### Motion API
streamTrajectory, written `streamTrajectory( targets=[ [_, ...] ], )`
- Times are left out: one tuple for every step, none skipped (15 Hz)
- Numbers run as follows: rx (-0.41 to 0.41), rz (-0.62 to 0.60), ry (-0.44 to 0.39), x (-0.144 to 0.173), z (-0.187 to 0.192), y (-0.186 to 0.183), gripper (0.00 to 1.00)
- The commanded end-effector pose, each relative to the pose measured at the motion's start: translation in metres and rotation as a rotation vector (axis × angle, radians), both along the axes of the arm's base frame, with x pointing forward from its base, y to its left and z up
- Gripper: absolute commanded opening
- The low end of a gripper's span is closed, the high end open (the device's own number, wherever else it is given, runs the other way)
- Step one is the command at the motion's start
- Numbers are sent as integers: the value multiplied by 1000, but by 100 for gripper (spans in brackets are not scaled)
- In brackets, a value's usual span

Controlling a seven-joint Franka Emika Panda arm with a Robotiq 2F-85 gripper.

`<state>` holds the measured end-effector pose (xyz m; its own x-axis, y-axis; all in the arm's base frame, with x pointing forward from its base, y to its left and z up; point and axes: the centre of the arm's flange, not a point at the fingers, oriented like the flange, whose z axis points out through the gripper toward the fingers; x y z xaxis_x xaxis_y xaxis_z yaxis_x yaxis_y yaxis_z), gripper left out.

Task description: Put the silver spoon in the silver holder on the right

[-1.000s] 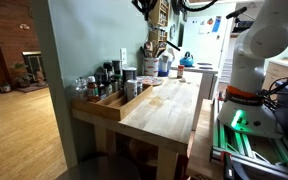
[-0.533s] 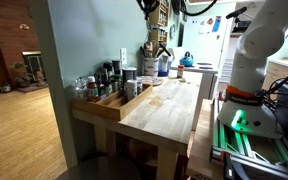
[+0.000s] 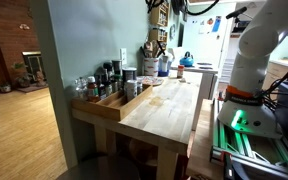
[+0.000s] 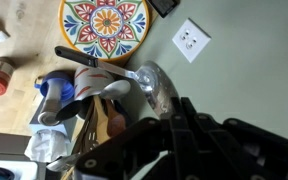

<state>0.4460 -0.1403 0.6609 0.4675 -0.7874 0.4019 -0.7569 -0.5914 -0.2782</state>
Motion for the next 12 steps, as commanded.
streamTrajectory(
  targets=[
    [33, -130, -138, -19, 4, -19, 1],
    [17, -192, -159, -21, 4, -27, 1],
    [34, -246, -167, -22, 4, -31, 1],
    [28, -159, -132, -11, 12, -30, 4],
    [36, -193, -141, -13, 11, -35, 4],
    [41, -211, -144, -14, 11, -38, 4],
    [44, -219, -145, -15, 10, -39, 4],
    [45, -222, -146, -14, 10, -38, 4],
    [46, -223, -147, -14, 10, -37, 4],
    [46, -224, -147, -14, 10, -36, 1],
    [48, -246, -166, -10, 11, -43, 1],
    [55, -254, -168, -8, 12, -49, 1]
  ],
)
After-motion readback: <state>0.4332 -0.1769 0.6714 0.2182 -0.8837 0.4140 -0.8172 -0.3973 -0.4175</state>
